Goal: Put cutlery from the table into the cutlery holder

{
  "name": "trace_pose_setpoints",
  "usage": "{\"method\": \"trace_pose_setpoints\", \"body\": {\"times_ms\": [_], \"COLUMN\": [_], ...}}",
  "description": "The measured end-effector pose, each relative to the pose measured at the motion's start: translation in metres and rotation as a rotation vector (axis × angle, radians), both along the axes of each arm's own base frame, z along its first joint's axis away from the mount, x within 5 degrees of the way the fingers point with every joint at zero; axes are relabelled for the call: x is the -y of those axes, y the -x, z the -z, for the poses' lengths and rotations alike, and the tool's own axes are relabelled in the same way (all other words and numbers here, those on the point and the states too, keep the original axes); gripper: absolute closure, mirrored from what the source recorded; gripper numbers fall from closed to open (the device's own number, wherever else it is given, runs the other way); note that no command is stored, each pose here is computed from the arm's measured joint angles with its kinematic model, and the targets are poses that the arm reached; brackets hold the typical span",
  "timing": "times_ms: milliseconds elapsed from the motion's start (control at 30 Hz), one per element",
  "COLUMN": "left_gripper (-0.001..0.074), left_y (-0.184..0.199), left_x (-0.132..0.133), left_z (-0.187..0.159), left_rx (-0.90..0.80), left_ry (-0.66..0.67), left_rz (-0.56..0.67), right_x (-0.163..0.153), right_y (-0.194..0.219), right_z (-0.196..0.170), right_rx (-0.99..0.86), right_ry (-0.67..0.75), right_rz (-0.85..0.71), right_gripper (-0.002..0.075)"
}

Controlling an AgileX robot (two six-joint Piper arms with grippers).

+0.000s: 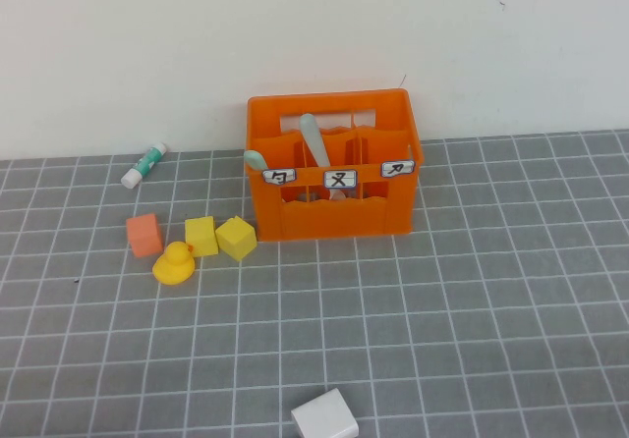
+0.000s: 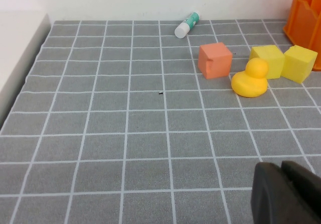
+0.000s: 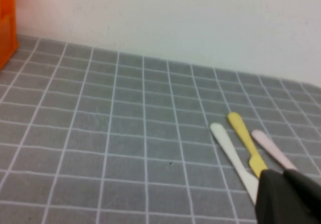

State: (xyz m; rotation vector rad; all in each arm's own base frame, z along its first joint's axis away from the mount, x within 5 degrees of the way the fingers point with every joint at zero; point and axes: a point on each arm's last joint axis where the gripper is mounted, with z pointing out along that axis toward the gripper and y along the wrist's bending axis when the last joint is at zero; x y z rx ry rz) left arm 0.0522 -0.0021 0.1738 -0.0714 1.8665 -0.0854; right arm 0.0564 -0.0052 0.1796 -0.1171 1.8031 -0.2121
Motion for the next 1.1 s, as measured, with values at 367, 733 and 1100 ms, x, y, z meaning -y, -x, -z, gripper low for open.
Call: {"method": "trace_pose_setpoints", "body": {"times_ms": [367, 733, 1100], "left_gripper": [0.0736, 0.0736, 0.0736], "left_y": [0.0, 0.0, 0.0], "left_x": [0.0, 0.0, 0.0], "left_z": [0.0, 0.0, 0.0], "left_rx": [0.0, 0.0, 0.0], "left_ry": [0.0, 0.0, 0.002], "left_rz": [0.0, 0.0, -0.001], "right_x": [-0.0054, -0.0045, -0.0043], "right_y": [0.0045, 0.0046, 0.0047], "right_z": [0.0105, 0.0104, 0.0103], "right_rx": [-0.091, -0.092, -0.091], "right_ry": [-0.035, -0.109, -0.106], "right_rz": [-0.097, -0.073, -0.072], "right_gripper": [0.0729, 0.0729, 0.0729]}}
